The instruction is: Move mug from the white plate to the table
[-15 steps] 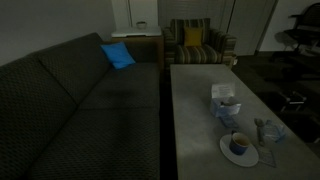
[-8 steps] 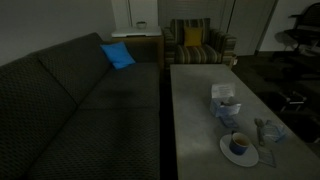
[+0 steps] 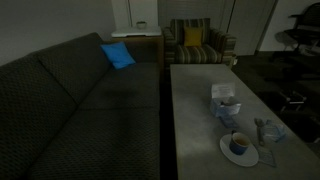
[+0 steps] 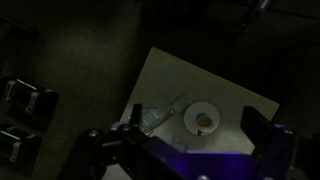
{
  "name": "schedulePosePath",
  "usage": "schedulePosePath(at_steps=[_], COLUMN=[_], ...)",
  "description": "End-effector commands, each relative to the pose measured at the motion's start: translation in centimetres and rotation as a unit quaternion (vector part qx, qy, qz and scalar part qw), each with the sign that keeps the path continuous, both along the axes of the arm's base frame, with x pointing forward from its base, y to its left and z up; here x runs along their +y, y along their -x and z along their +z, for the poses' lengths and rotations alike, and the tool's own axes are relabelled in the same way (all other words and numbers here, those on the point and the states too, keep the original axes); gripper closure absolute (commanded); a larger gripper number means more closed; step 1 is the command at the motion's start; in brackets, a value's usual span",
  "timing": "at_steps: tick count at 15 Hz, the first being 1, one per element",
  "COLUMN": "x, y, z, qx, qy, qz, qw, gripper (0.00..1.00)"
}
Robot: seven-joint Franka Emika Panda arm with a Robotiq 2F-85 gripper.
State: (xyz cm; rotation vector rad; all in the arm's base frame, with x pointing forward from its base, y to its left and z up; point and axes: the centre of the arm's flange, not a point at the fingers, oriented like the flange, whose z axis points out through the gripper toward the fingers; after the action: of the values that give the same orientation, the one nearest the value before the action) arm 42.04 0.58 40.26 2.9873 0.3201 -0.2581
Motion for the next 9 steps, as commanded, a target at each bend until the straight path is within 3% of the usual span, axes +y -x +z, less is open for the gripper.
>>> schedulePosePath(at_steps=[1,9], x=[0.7,2.1], y=[-2.4,-4.4], z=[-2.3,-6.6], qx=[0.023,0.07], qy=[0.014,0.02], qz=[0.012,0.036], qw=[0.9996,0.9967], gripper=[0.0,0.0])
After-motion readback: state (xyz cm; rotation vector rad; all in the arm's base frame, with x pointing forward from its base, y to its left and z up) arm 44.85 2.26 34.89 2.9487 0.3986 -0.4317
